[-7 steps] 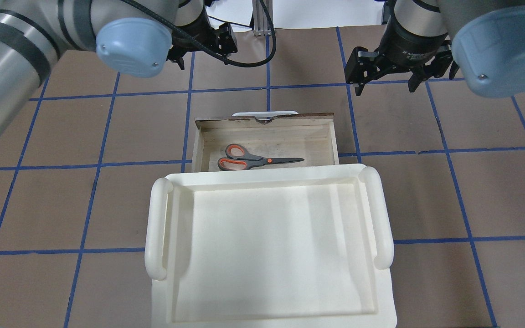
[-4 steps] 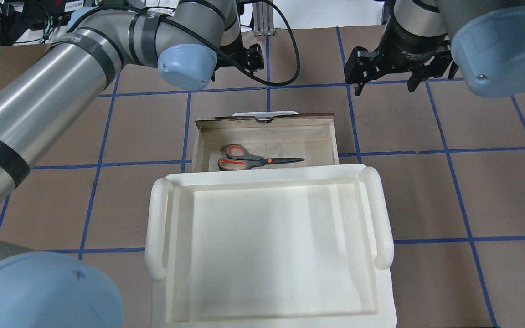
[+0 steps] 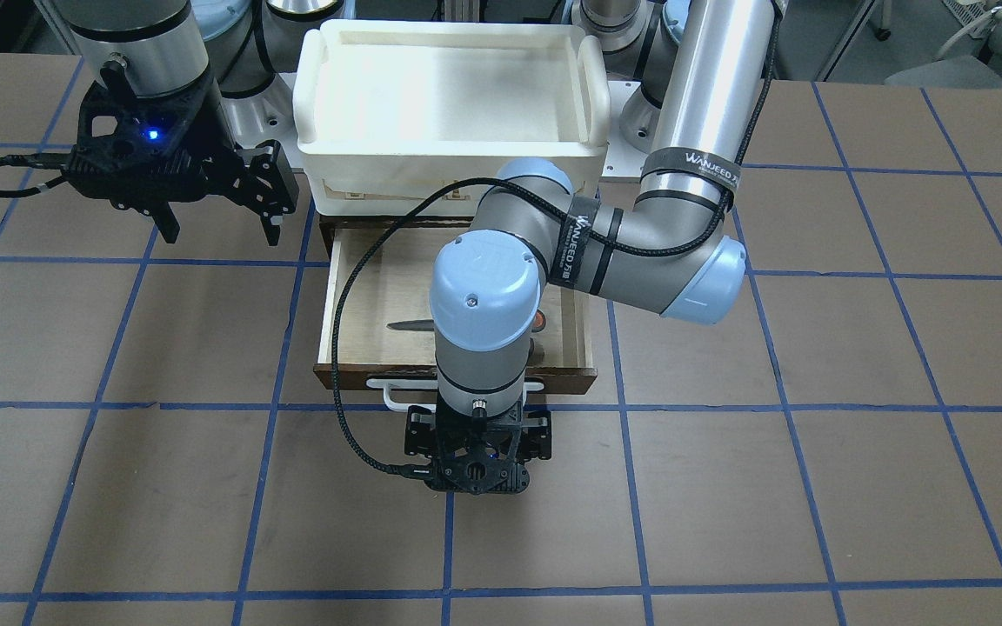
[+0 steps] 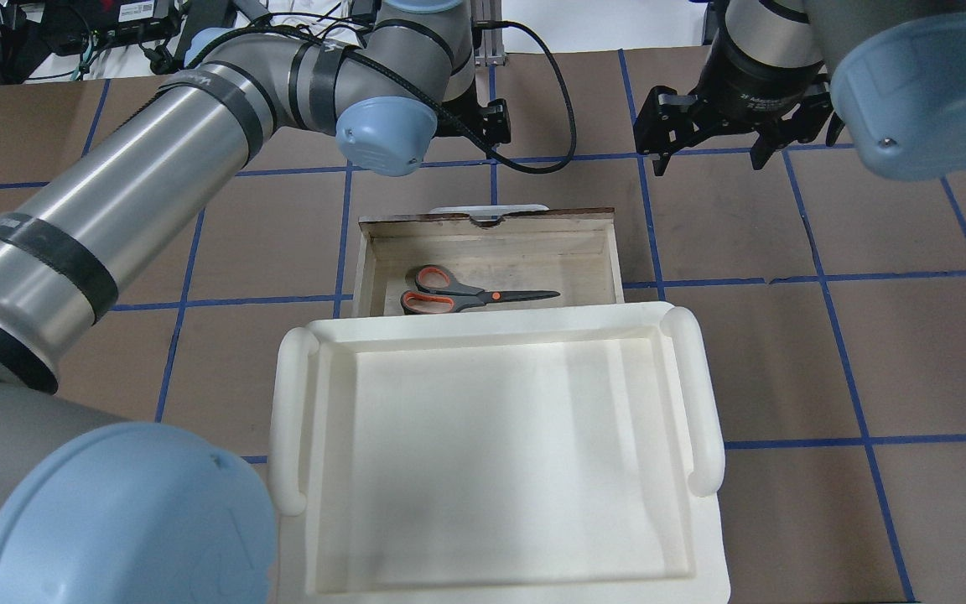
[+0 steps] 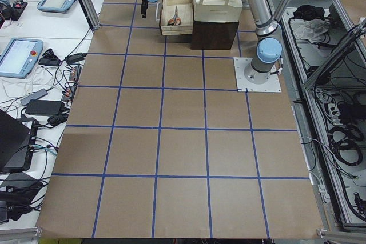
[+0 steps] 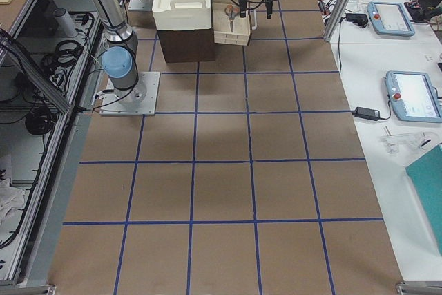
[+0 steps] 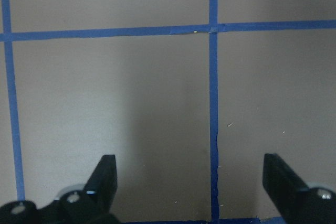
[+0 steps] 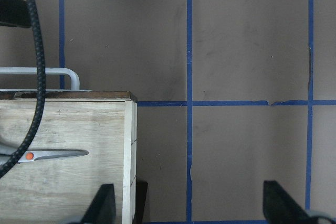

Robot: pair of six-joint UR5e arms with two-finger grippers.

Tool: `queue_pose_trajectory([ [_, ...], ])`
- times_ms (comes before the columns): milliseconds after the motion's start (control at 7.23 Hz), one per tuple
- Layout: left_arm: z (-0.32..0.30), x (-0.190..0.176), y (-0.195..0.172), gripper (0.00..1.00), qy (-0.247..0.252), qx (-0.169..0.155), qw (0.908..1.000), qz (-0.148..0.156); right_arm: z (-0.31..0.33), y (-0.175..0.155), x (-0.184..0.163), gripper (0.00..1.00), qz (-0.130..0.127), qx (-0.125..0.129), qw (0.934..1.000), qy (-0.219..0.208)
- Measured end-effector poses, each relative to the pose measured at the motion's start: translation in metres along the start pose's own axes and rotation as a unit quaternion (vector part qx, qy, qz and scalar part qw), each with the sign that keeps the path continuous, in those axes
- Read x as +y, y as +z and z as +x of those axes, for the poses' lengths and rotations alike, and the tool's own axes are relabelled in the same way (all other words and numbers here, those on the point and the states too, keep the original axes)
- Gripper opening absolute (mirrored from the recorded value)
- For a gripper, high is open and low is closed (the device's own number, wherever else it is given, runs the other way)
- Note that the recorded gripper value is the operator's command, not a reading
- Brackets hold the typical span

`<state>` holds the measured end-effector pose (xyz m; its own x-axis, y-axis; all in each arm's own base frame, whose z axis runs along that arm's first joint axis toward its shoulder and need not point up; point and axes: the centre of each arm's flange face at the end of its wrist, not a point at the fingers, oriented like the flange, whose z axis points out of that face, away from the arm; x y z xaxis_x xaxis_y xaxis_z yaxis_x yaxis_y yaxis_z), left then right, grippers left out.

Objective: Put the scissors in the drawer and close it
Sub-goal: 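Move the left gripper over the drawer front, then push the drawer front with the left gripper away from the robot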

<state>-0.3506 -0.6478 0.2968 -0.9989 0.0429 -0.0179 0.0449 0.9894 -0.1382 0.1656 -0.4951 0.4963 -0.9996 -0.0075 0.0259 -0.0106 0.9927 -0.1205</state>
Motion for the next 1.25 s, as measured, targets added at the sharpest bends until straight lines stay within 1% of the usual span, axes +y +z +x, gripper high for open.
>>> queue_pose_trajectory([
  [277,0.004,0.009,0.008,1.0,0.008,-0.007,0.9995,-0.028,0.0,0.0,0.0,1.0,0.0,0.001,1.0,0.0],
  [553,0.006,0.018,0.003,1.0,0.01,-0.01,0.9984,-0.054,0.0,0.0,0.0,1.0,0.0,0.002,1.0,0.0],
  [969,0.012,0.044,-0.031,1.0,0.0,-0.004,0.9951,-0.098,0.001,0.0,0.0,1.0,0.001,0.002,1.0,0.0],
  [1245,0.017,0.069,-0.049,1.0,-0.006,0.003,0.9916,-0.129,0.001,0.0,0.0,1.0,0.001,0.002,1.0,0.001],
])
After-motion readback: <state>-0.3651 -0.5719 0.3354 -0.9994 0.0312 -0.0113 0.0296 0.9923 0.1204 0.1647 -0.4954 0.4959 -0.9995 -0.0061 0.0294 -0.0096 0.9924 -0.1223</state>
